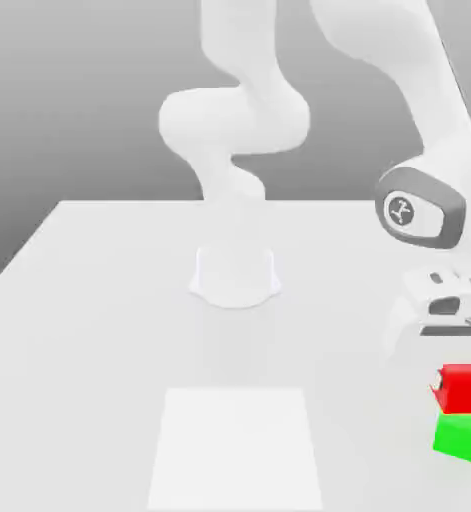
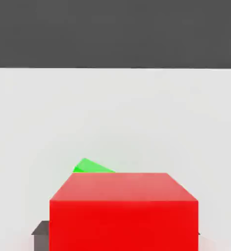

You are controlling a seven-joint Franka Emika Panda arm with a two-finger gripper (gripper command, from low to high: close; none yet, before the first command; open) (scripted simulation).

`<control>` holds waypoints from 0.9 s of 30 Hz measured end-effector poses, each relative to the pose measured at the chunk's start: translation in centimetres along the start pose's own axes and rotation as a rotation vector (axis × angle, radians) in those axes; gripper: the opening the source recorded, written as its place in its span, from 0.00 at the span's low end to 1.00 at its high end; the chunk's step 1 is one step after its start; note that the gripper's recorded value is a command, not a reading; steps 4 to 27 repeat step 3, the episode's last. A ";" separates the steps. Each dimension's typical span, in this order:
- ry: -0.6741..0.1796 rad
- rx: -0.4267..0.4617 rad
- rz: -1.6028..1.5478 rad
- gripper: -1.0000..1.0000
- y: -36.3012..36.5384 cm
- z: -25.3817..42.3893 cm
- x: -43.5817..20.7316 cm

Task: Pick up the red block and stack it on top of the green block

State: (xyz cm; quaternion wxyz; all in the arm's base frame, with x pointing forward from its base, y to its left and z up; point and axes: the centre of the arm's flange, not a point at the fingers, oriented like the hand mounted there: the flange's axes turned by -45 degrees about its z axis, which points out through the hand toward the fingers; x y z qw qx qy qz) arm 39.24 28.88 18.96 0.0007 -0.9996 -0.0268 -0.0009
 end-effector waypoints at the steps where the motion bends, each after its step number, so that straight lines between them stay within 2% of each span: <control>1: 0.000 0.000 0.000 1.00 0.0 0.0 0.0; 27: 0.000 0.000 0.000 1.00 0.0 0.0 0.0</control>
